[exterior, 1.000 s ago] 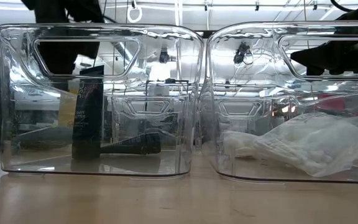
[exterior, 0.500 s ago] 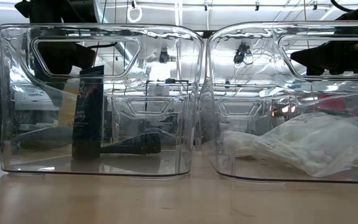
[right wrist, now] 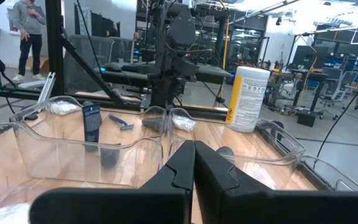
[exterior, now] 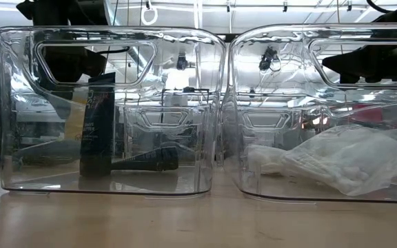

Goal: Pick & Place Travel size toiletries
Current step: Put the top deodorant into the top left transparent bin

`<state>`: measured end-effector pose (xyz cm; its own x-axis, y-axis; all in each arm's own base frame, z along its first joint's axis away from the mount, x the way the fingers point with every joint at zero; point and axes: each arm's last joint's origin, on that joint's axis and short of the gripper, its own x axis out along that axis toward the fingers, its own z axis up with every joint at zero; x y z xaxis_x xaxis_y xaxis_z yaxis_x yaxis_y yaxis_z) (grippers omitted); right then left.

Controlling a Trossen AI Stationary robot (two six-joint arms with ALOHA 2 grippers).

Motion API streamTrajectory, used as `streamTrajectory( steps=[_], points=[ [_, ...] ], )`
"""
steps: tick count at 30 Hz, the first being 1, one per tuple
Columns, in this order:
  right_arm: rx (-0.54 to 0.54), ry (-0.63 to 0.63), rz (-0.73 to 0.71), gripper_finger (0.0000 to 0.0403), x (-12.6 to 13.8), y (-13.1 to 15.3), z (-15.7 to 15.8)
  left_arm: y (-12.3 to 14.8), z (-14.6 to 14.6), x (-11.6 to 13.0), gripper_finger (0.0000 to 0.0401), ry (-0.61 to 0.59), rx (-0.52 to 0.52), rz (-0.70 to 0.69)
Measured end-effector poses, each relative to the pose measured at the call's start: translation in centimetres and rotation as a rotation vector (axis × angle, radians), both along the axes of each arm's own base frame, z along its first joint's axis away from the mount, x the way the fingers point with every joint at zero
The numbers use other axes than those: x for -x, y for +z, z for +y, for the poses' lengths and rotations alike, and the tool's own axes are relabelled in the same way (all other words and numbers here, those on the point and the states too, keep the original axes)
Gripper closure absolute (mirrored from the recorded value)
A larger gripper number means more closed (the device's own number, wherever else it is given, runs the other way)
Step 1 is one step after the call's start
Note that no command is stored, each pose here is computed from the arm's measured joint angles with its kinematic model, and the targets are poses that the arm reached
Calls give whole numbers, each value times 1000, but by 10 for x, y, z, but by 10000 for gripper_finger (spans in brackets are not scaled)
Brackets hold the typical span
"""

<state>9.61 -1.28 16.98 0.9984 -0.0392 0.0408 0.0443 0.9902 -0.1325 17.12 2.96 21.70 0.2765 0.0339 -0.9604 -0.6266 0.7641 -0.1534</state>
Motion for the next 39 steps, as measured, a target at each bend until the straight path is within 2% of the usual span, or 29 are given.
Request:
streamTrajectory(
  steps=[12, 20, 27, 39],
  points=[
    [0, 0, 0, 389, 0, 0, 0, 0, 0, 0, 144, 10, 1, 0],
    [0, 0, 0, 389, 0, 0, 0, 0, 0, 0, 82, 9, -1, 0],
    [0, 0, 0, 389, 0, 0, 0, 0, 1, 0, 56, 12, -26, 4],
    [0, 0, 0, 389, 0, 0, 0, -18, -4, -13, 53, -35, -36, 111]
  ],
)
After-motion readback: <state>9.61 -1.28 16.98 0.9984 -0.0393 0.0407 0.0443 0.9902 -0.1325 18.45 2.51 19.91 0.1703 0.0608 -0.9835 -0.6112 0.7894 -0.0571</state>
